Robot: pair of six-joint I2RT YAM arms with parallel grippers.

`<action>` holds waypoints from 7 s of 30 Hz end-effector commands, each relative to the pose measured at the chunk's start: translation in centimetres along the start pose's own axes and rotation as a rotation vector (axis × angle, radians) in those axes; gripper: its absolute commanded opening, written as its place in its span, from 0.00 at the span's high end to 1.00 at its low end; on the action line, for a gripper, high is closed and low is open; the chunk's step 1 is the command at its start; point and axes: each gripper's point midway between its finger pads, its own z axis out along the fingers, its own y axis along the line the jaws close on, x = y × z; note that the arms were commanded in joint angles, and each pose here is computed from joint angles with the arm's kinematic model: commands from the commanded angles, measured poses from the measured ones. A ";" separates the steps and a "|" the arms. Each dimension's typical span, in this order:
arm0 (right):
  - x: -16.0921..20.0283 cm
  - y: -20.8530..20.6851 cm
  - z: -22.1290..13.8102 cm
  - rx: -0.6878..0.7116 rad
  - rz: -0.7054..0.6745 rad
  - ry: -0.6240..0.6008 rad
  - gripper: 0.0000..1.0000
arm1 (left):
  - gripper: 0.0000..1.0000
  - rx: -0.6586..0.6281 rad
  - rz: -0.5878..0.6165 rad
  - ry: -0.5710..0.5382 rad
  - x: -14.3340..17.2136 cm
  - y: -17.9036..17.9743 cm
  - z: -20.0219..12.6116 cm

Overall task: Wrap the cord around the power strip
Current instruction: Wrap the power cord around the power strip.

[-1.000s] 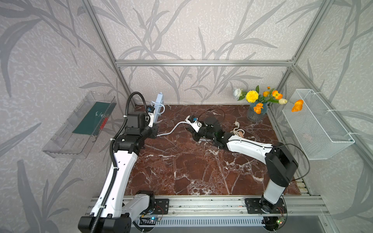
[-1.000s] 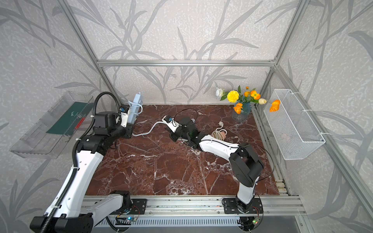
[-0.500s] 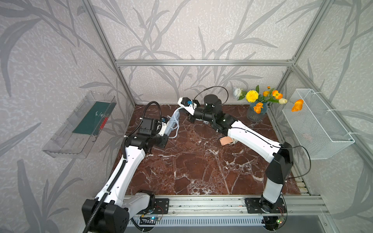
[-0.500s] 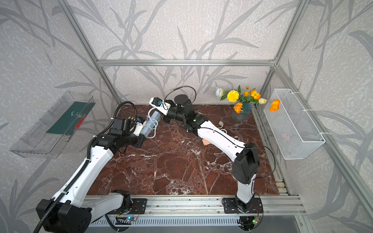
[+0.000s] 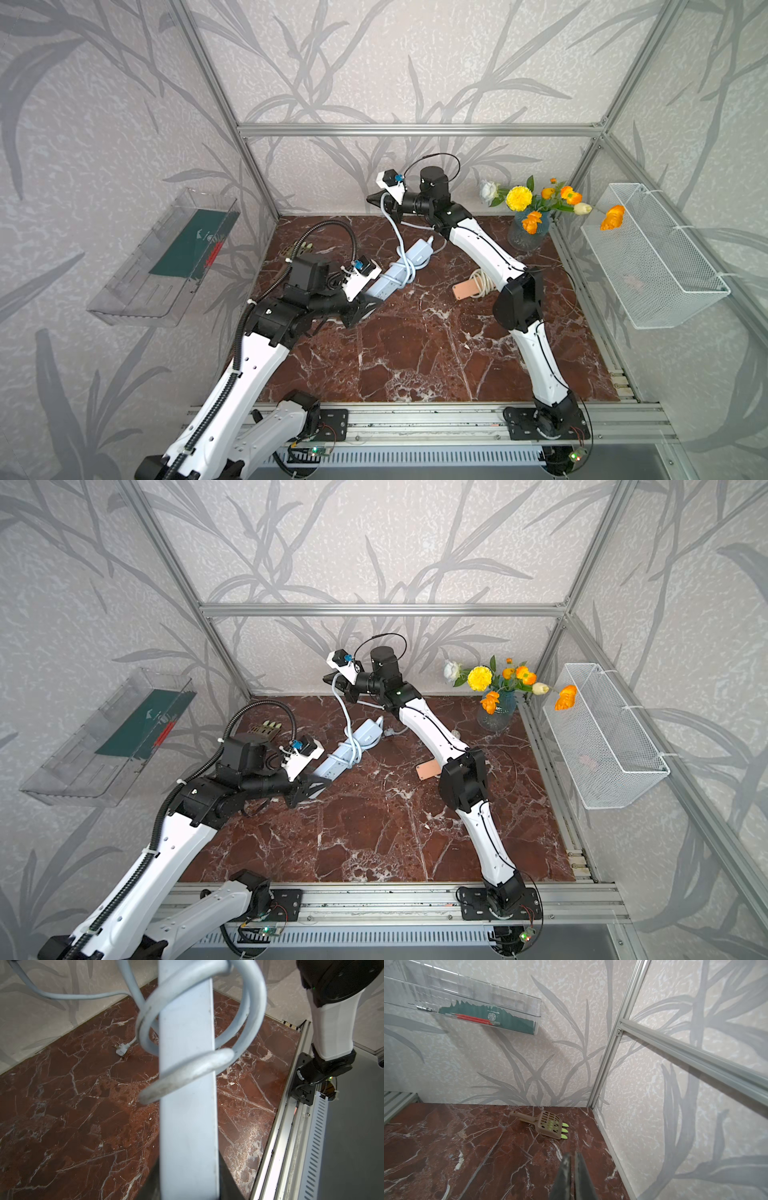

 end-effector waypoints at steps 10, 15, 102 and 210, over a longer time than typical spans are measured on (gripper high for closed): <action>8.5 -4.2 0.6 0.255 0.427 -0.011 1.00 | 1.00 -0.019 0.142 -0.483 -10.4 -0.3 -6.1; 11.6 -1.0 1.7 0.278 0.505 0.036 0.95 | 1.00 -0.159 0.095 -0.490 -11.8 2.6 -6.4; -5.8 7.6 -5.4 0.003 -0.372 0.237 1.00 | 1.00 0.071 0.077 0.264 5.5 0.2 2.1; -0.8 5.7 -6.5 0.381 -0.478 0.323 1.00 | 1.00 -0.016 -0.325 0.350 7.1 4.6 4.7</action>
